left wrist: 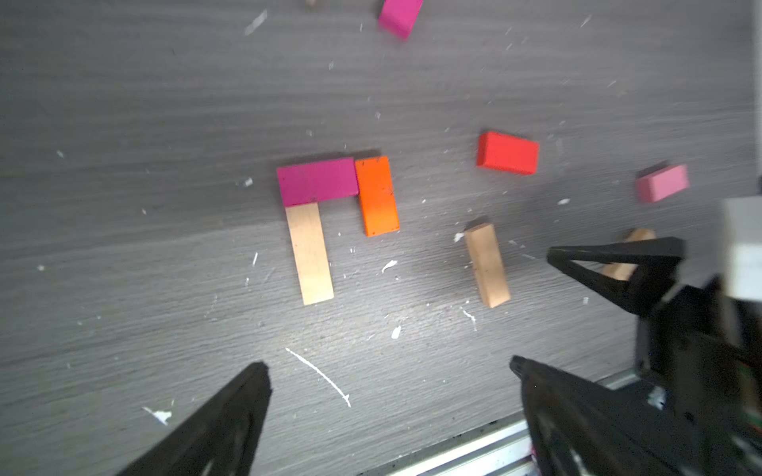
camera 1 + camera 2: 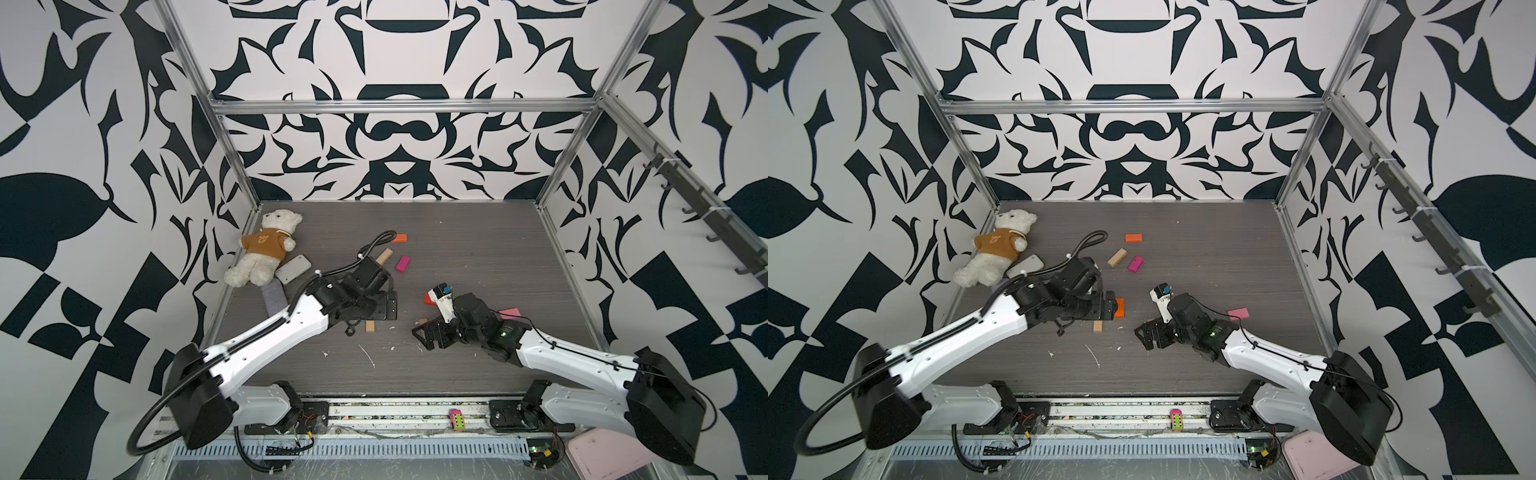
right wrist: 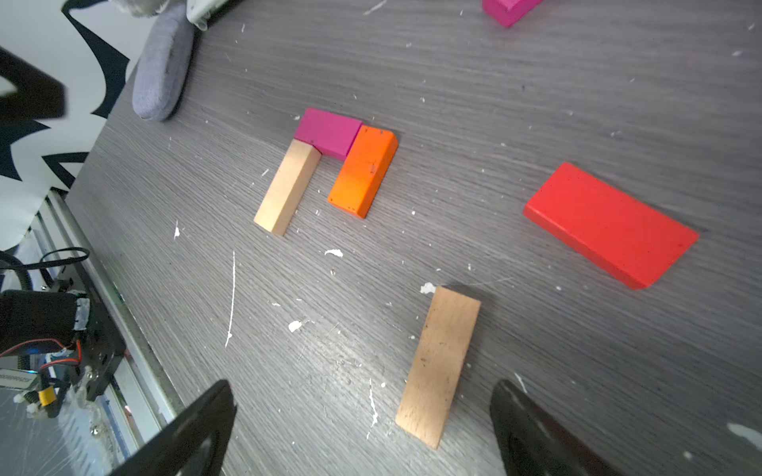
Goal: Assemble the letter p with building blocks
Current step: Pick up the building block from the center of the board.
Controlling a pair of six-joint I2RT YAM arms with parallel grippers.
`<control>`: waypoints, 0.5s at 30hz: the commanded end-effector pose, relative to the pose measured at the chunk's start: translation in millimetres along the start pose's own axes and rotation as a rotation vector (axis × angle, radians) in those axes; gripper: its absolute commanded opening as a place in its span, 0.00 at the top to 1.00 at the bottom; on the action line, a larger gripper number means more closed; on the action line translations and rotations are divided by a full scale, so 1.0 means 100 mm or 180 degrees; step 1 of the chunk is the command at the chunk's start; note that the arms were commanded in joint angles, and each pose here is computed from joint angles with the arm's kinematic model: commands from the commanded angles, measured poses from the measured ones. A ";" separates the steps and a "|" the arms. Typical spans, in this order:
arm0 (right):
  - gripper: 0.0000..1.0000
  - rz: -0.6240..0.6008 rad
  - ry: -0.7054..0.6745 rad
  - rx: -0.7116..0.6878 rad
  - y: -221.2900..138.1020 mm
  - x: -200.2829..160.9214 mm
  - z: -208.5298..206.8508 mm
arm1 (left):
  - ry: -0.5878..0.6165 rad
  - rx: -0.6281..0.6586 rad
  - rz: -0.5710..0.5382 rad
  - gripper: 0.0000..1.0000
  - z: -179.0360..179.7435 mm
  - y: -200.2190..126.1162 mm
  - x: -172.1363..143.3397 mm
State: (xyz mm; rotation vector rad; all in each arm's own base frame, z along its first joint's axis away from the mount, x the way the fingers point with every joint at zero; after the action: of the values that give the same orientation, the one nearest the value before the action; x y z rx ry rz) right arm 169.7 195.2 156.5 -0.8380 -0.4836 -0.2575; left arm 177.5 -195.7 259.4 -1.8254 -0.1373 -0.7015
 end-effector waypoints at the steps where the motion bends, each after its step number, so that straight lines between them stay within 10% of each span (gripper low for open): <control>1: 0.01 -0.0251 0.0069 -0.0063 -0.11 0.14 0.04 | 0.0196 0.0038 -0.0361 0.01 0.16 -0.37 -0.12; 15: 0.01 -0.0509 0.1088 -0.1386 -0.10 0.62 -0.18 | 0.0821 0.0176 -0.1292 0.00 0.35 -0.70 -0.22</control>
State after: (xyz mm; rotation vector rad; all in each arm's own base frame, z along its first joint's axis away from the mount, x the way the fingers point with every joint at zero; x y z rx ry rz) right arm 214.4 177.0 182.6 -1.0695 -0.2675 -0.5597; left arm 141.3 -136.3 305.9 -1.7299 -0.3457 -1.1400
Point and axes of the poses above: each gripper's point midway between its finger pads, its own y axis out along the fingers, its own z axis along the line the jaws close on, x = y × z, the point moved 9 cm from there along -y, back along the fingers, and after that the axes turned 14 degrees about y, right-handed, at the moved point
